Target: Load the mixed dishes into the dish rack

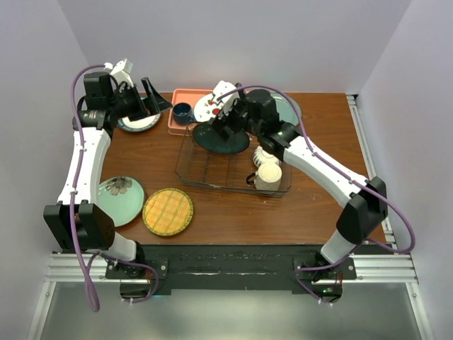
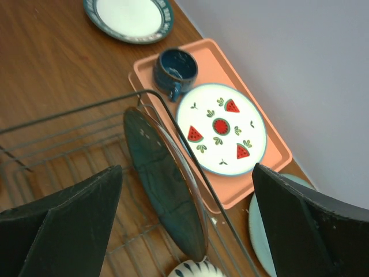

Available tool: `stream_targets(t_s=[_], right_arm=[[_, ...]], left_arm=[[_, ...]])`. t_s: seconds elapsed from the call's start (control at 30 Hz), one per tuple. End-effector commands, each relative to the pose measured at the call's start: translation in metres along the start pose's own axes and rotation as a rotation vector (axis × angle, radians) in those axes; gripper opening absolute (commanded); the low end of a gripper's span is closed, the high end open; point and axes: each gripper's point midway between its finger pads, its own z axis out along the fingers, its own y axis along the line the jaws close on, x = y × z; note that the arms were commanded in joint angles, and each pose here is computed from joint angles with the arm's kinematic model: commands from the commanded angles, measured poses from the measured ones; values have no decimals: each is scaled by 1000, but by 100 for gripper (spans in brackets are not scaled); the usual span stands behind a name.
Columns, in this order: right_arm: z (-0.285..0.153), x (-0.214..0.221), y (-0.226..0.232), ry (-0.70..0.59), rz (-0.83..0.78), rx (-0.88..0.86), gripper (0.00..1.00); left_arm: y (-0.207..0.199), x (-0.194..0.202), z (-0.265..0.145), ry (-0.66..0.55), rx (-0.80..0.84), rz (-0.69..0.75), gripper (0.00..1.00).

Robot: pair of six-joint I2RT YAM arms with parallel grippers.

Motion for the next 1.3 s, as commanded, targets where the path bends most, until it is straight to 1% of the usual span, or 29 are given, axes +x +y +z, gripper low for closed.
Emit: stream_targets(t_s=[0.0,0.07,0.1,0.17,0.2,0.23,0.27,0.3,0.37,0.4,0.47,0.5,0.53,0.57,0.6,0.63,0.67,0.7,0.8,0.87,0.9,0.93,1.0,1.03,1.1,1.13,1.17,1.2,1.27], right_arm=[[-28,-48,5,-107,163,-42,99],[-31,-45,12,-85,220,-68,99],[-32,-45,16,-72,292,-73,99],[-29,-27,30,12,344,-122,99],[-30,-26,38,30,390,-155,98],[-30,-18,45,64,424,-174,96],[-30,-15,49,77,472,-184,91],[-34,-13,61,93,539,-227,90],[-38,-14,71,92,604,-266,89],[-42,-12,78,101,670,-281,88],[-50,-22,95,75,743,-377,88],[-52,-12,111,117,841,-408,85],[-60,-28,118,62,865,-468,83],[-63,-28,126,56,900,-480,83],[-66,-18,153,102,951,-508,82],[-69,-25,161,72,952,-512,83],[-65,-19,168,85,966,-473,83],[-67,-14,191,131,997,-485,84],[-59,0,221,209,1083,-443,81],[-54,-1,223,183,1122,-394,80],[-51,9,226,193,1183,-347,80],[-48,7,224,166,1232,-320,80],[-41,21,231,186,1354,-258,80],[-39,27,236,210,1382,-226,79],[-35,32,261,255,1370,-210,79],[-34,46,266,303,1352,-144,79],[-31,51,275,326,1343,-126,80],[-29,60,293,365,1330,-130,80],[-26,70,309,401,1350,-147,80]], left_arm=[[0,-3,-12,-33,-33,41,100],[3,-3,-14,-44,-55,43,100],[4,-3,-15,-48,-61,42,100],[9,-2,-19,-63,-90,43,100],[11,-1,-20,-70,-107,40,100],[12,2,-23,-72,-117,39,100],[13,3,-26,-77,-127,35,100],[16,4,-28,-82,-145,33,100],[17,12,-34,-82,-154,25,100],[19,15,-35,-86,-167,21,100],[20,27,-40,-85,-168,10,100],[21,31,-41,-82,-172,2,100],[23,40,-43,-77,-174,-11,100],[24,45,-43,-75,-172,-16,100],[24,50,-44,-72,-166,-23,100],[27,61,-43,-71,-163,-40,100],[28,66,-43,-70,-158,-53,100],[31,76,-41,-50,-157,-75,100],[29,85,-43,-30,-153,-99,100],[31,87,-44,-31,-166,-111,100],[32,89,-44,-33,-170,-118,100],[32,87,-44,-43,-169,-130,100],[33,87,-43,-44,-174,-144,100],[34,88,-43,-39,-178,-153,100],[35,89,-43,-34,-186,-154,100],[38,90,-42,-33,-196,-154,100],[39,91,-42,-33,-200,-153,100],[41,93,-41,-31,-205,-156,100],[41,94,-40,-30,-201,-156,100]])
